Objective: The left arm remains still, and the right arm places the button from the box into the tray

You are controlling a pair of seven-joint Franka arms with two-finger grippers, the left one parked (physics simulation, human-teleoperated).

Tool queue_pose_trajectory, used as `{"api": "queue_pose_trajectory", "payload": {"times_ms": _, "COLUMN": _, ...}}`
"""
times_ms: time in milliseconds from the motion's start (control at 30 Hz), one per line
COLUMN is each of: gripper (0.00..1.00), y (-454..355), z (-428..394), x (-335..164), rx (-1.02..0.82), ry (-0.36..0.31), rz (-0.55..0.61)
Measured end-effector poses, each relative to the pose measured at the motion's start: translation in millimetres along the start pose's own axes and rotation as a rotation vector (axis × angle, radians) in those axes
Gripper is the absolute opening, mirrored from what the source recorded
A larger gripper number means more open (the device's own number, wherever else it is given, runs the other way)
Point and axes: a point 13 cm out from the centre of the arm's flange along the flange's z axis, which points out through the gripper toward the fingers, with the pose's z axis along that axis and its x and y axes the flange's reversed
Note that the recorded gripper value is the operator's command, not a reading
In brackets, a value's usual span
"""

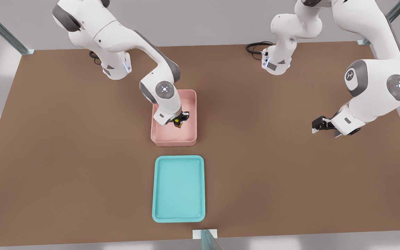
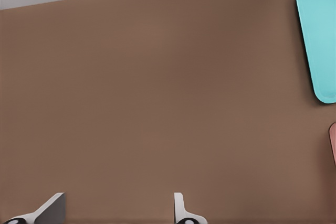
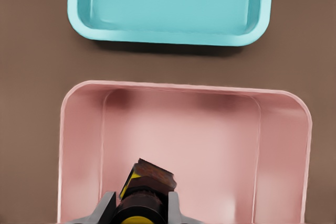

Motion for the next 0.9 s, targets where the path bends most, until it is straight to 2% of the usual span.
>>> {"api": "queue_pose_trajectory", "payload": {"times_ms": 100, "gripper": 0.37, "y": 5, "z": -18, "x": -18, "rx": -0.012, "ry": -0.005, "rz": 0.005}}
{"api": "queue_pose_trajectory", "payload": {"times_ms": 233, "gripper": 0.37, "y": 17, "z": -46, "x": -66, "rx": -0.059, "ry": -0.02, "rz": 0.021}}
{"api": "queue_pose_trajectory", "payload": {"times_ms": 467, "gripper": 0.37, "y": 28, "z": -48, "x": -138, "rx": -0.125, "ry": -0.01, "rz": 0.026}}
{"api": "queue_pose_trajectory", "payload": {"times_ms": 667, "gripper": 0.37, "y": 15, "z": -19, "x": -192, "rx": -0.135, "ry": -0.025, "rz": 0.002}}
{"api": "queue_pose_trajectory", "payload": {"times_ms": 833, "gripper": 0.37, "y": 1, "z": 29, "x": -215, "rx": -0.091, "ry": -0.036, "rz": -0.058}}
{"api": "queue_pose_trajectory", "payload": {"times_ms": 867, "gripper": 0.4, "y": 0, "z": 35, "x": -217, "rx": -0.084, "ry": -0.038, "rz": -0.071}}
{"api": "queue_pose_trajectory", "payload": {"times_ms": 900, "gripper": 0.6, "y": -2, "z": 40, "x": -218, "rx": -0.078, "ry": -0.04, "rz": -0.084}}
